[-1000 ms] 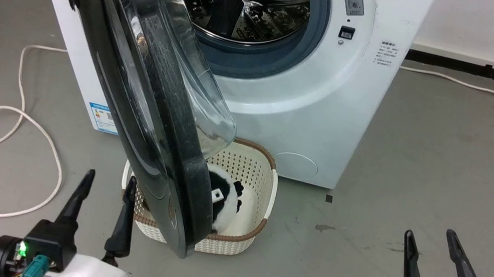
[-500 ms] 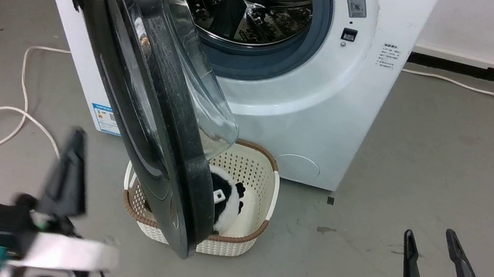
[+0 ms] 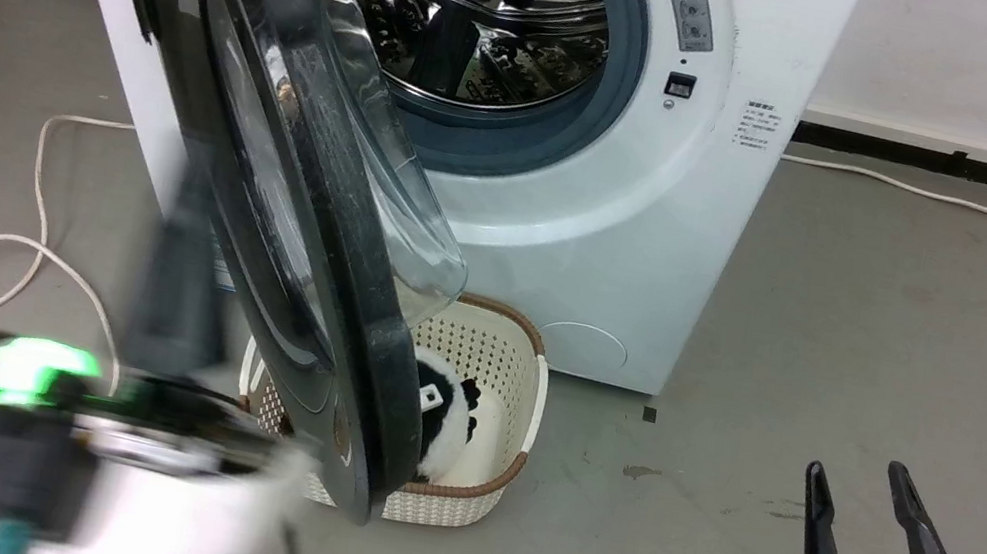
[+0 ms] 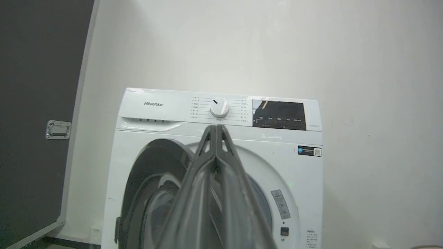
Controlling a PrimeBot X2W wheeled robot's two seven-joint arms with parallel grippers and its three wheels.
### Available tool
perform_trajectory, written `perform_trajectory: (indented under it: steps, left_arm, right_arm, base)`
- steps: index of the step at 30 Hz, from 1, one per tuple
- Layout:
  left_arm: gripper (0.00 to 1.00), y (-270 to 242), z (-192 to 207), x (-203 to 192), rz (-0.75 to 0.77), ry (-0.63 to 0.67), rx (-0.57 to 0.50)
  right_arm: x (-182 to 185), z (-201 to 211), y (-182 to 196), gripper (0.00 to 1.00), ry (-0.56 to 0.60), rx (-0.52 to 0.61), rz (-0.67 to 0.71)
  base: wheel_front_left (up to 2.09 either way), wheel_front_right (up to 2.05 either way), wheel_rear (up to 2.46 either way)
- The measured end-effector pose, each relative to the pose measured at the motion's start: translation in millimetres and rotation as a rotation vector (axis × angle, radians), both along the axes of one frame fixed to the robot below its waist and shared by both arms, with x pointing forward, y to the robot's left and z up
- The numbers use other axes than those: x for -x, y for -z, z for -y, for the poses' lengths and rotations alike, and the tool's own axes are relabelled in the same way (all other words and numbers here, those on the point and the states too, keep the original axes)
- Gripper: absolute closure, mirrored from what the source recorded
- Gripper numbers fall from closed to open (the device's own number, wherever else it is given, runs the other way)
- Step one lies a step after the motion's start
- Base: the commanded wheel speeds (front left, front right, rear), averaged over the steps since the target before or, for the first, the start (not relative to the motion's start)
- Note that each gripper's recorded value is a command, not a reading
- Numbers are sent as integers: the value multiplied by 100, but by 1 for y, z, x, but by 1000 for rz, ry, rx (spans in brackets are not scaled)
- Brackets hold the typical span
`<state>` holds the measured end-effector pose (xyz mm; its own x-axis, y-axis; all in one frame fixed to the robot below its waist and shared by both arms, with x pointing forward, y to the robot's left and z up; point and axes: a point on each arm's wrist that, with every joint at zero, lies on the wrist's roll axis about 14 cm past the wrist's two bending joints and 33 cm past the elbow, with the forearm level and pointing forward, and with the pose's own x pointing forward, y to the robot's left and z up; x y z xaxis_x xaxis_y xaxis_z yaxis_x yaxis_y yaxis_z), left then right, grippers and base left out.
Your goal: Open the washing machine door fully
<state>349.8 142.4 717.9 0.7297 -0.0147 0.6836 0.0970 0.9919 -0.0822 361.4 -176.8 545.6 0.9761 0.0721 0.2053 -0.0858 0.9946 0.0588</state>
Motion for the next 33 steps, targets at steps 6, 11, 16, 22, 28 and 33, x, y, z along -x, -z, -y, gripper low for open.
perform_trajectory:
  steps: [6,11,16,22,28,33]
  left_arm:
    - [100,62,70,-16,-188,200,-122]
    - [100,131,105,-23,-405,317,-149]
    - [100,184,105,-32,-586,305,-152]
    - [100,205,85,-45,-655,230,-135]
    - [100,205,63,-37,-659,173,-121]
    - [100,209,21,-18,-675,49,-83]
  right_arm:
    - [1,6,3,0,19,-9,-10]
    - [1,14,8,0,42,-16,-25]
    - [0,19,14,0,58,-24,-45]
    - [-6,14,20,0,41,-33,-61]
    - [-14,-3,19,0,-11,-38,-57]
    - [-27,-39,19,0,-116,-46,-57]
  base:
    - [0,0,0]
    - [0,0,0]
    - [0,0,0]
    - [0,0,0]
    - [0,0,0]
    - [0,0,0]
